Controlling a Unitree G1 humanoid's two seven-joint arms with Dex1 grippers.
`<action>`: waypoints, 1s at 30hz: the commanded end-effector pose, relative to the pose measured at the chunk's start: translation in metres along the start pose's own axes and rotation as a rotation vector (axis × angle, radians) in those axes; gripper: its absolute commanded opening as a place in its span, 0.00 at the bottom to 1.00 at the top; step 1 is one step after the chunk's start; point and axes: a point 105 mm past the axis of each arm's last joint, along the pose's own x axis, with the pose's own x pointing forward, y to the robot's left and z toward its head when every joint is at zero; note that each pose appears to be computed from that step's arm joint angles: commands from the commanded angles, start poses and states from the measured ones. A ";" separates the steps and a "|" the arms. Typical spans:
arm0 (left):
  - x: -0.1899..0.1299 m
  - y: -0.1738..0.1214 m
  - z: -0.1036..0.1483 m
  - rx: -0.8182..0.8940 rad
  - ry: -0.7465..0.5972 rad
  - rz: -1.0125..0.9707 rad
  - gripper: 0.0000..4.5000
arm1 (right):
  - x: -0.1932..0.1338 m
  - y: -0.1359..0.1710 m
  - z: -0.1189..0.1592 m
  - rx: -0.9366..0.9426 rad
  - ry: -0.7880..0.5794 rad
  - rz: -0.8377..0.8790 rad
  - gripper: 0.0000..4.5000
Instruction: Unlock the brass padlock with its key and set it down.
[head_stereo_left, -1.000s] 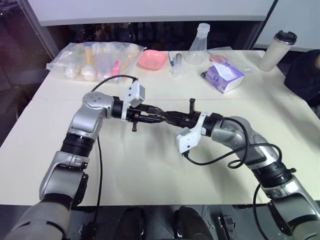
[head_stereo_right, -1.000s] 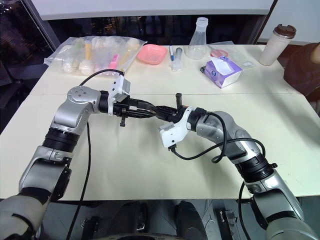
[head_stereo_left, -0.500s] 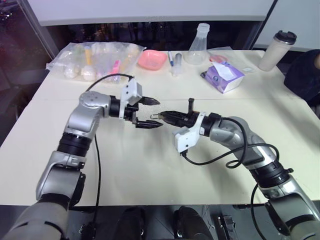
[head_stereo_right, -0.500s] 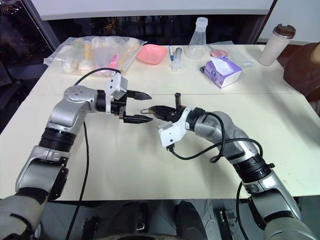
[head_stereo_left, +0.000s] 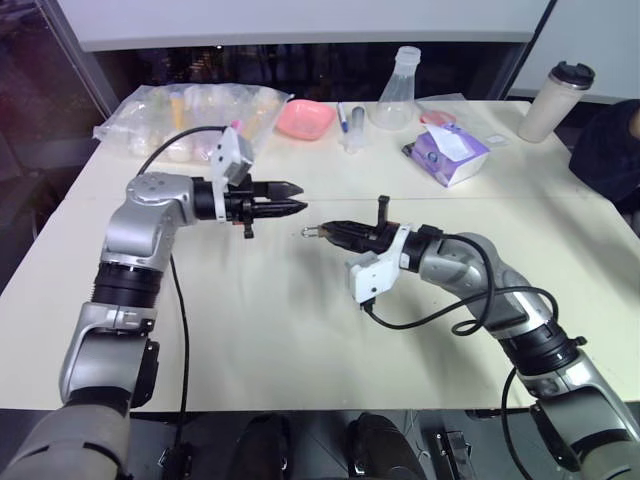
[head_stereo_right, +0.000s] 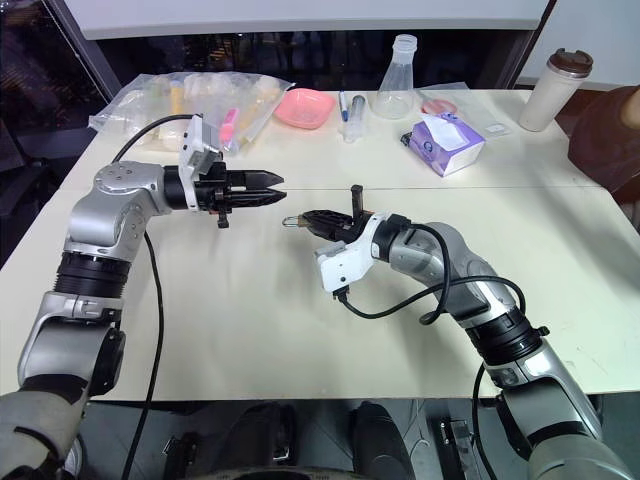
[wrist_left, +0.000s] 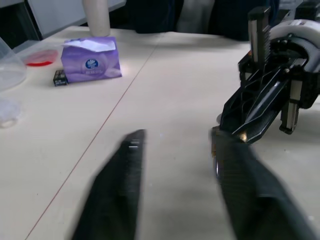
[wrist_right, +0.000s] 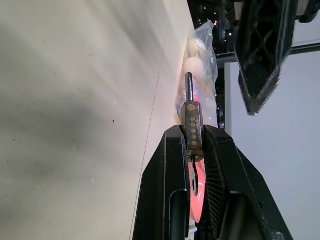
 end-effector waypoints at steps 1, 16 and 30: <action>0.006 -0.006 0.013 0.046 -0.027 -0.024 0.03 | -0.002 -0.014 0.001 -0.002 -0.009 -0.056 0.00; 0.007 -0.019 -0.028 0.090 0.125 -0.098 0.01 | -0.004 -0.015 0.001 -0.001 -0.006 -0.055 0.00; 0.015 -0.007 -0.016 0.068 0.021 -0.035 0.01 | -0.004 -0.016 0.002 -0.002 -0.012 -0.053 0.00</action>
